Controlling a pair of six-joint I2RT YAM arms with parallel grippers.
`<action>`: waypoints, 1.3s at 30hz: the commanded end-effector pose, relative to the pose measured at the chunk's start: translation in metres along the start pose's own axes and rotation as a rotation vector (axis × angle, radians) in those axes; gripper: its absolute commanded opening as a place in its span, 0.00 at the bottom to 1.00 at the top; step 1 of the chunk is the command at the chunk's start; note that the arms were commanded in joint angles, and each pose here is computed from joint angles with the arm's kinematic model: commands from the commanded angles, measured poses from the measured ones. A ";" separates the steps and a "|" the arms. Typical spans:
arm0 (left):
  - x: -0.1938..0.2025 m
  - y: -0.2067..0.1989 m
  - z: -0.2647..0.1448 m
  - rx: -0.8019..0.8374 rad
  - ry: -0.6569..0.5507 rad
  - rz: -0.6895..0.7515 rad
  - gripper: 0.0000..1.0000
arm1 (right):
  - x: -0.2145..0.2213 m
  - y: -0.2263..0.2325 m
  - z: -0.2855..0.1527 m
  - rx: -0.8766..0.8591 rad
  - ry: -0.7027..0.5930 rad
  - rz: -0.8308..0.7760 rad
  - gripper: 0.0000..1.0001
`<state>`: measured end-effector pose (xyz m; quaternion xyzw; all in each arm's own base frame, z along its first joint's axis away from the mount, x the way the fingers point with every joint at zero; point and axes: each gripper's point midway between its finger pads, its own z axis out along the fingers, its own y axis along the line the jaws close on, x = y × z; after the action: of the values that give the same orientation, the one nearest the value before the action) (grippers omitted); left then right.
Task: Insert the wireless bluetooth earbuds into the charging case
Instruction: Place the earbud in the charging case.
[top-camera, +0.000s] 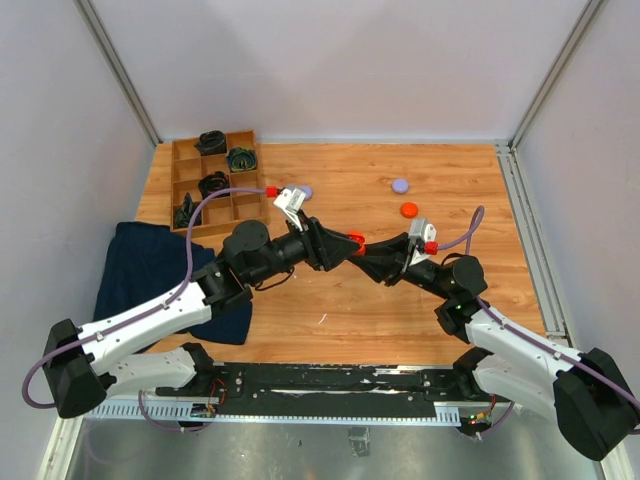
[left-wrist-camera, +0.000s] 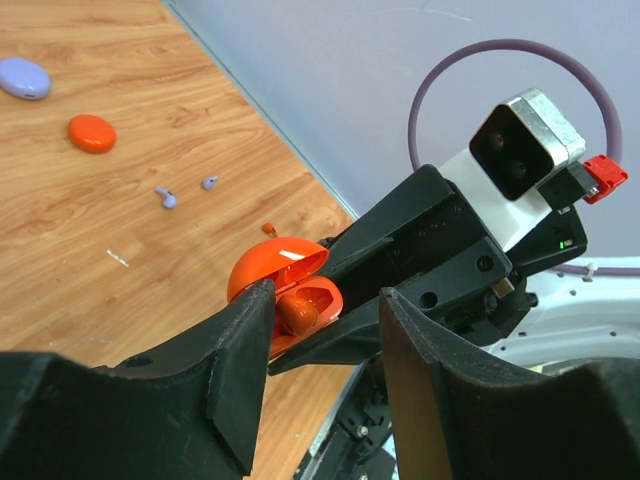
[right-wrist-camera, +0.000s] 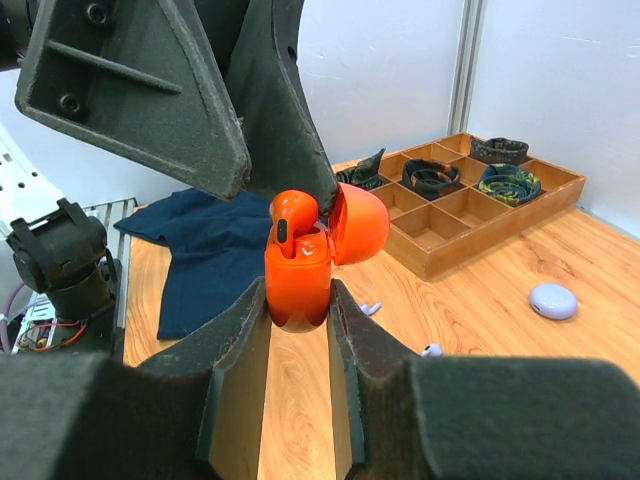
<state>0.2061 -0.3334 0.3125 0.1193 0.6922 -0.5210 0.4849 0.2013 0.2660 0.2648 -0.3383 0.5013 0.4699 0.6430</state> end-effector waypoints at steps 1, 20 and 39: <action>-0.011 -0.017 0.003 0.055 0.004 0.081 0.51 | -0.004 0.001 -0.002 -0.018 -0.017 -0.021 0.03; -0.015 -0.029 0.007 0.122 0.033 0.220 0.56 | -0.004 0.012 0.004 -0.101 0.007 0.006 0.03; -0.021 -0.021 0.003 0.064 0.041 0.277 0.67 | -0.002 0.014 0.007 -0.124 0.024 0.047 0.03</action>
<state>0.2052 -0.3424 0.3251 0.2354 0.6721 -0.4748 0.5172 0.1881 0.2776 0.2518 -0.3714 0.5065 0.5116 0.5863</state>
